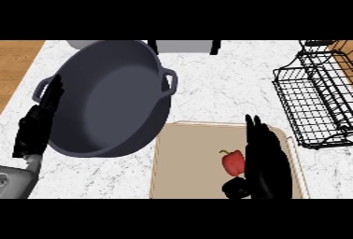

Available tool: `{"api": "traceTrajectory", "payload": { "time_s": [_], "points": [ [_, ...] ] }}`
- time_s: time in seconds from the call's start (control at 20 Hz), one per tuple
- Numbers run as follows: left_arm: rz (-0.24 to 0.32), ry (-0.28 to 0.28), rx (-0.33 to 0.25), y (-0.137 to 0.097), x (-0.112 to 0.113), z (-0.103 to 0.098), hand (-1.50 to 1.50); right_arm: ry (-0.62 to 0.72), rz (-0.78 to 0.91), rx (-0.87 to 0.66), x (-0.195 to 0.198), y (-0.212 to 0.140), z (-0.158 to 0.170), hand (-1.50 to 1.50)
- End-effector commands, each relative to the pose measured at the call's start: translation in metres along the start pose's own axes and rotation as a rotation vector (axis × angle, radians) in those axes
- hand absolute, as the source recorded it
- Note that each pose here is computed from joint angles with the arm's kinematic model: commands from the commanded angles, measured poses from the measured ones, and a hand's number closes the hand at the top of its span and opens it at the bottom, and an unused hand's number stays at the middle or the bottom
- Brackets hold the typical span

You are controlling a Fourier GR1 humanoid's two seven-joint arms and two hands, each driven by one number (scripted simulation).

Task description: Pick the bell pepper from the tray and place it in the tiered basket

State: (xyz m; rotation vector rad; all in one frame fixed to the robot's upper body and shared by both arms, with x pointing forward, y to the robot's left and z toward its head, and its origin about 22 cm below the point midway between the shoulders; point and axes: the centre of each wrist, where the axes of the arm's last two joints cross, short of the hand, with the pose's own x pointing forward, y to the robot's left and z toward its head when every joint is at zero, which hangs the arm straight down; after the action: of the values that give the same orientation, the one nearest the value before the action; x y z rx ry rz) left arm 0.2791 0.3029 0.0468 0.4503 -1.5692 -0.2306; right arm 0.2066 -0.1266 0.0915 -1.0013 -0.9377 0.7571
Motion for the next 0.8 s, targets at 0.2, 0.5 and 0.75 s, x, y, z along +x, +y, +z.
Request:
{"api": "traceTrajectory", "payload": {
  "time_s": [0.2, 0.5, 0.75],
  "points": [
    [0.010, 0.033, -0.008, -0.006, -0.010, 0.012, 0.00, 0.147, 0.166, -0.019, 0.006, 0.018, 0.004, -1.50],
    [0.008, 0.039, -0.017, -0.003, -0.020, 0.008, 0.00, 0.129, 0.192, -0.067, 0.029, 0.028, 0.012, -1.50],
    [-0.003, 0.040, -0.017, 0.003, 0.006, -0.010, 0.00, 0.130, 0.198, -0.043, 0.021, 0.030, 0.016, -1.50]
  ]
}}
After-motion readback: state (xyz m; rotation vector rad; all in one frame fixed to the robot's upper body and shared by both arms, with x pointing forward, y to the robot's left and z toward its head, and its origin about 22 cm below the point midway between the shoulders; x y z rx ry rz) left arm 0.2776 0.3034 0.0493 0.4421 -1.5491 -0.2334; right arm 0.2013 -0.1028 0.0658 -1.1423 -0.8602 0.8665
